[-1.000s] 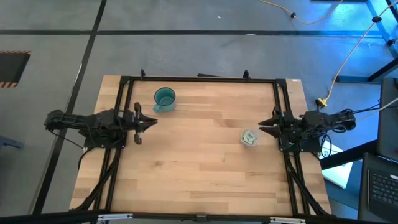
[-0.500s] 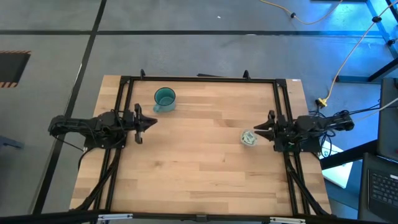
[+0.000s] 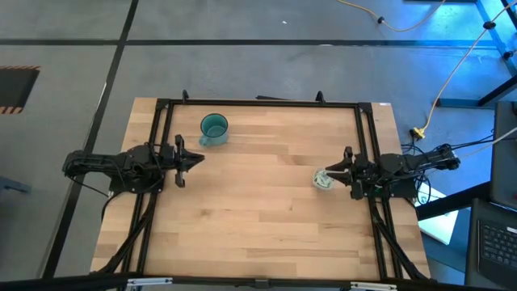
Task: Pick and place Stevia / Truvia into bins
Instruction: Return to Home Position
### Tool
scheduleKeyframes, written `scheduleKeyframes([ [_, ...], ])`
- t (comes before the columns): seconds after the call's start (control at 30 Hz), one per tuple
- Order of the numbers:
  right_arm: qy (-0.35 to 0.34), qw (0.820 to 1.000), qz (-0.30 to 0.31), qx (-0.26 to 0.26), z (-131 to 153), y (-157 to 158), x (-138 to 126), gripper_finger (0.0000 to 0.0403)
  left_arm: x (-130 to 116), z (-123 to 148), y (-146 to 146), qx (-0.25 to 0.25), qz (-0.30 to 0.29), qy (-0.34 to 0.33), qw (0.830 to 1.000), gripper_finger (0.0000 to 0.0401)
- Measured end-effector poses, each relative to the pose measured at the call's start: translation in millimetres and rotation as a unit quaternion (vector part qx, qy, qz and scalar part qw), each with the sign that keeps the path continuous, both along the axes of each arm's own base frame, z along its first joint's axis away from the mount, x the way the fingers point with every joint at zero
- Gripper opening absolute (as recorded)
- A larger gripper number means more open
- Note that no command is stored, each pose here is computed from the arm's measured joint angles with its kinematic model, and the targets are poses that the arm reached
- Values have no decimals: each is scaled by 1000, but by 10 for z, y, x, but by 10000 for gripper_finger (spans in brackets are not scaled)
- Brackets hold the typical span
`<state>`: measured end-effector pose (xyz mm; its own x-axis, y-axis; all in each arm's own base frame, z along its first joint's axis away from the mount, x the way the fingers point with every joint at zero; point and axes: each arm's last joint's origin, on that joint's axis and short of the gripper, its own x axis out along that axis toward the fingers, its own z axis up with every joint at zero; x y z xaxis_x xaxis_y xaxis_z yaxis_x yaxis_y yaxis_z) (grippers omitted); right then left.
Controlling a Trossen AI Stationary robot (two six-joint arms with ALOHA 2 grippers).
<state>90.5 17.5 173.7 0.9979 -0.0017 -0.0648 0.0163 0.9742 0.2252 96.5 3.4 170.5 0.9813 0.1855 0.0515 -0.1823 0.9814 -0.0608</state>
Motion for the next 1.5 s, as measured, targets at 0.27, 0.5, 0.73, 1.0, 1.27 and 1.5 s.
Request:
scheduleKeyframes([
  [0.27,1,1000,1,-10,-4,0,0,102,0,0,1,34,3,6,999,27],
  [0.5,2,1000,1,-9,-5,0,0,102,0,3,1,35,3,5,999,27],
  [0.73,2,1000,1,-11,-5,1,1,102,0,3,0,35,2,5,999,27],
  [1.0,2,1000,2,-10,-5,1,1,102,0,3,0,35,2,5,999,27],
  [1.27,2,1000,2,-10,-6,1,1,102,0,3,0,35,2,5,999,27],
  [1.5,2,1000,2,-10,-6,1,1,102,0,3,0,35,2,5,999,27],
])
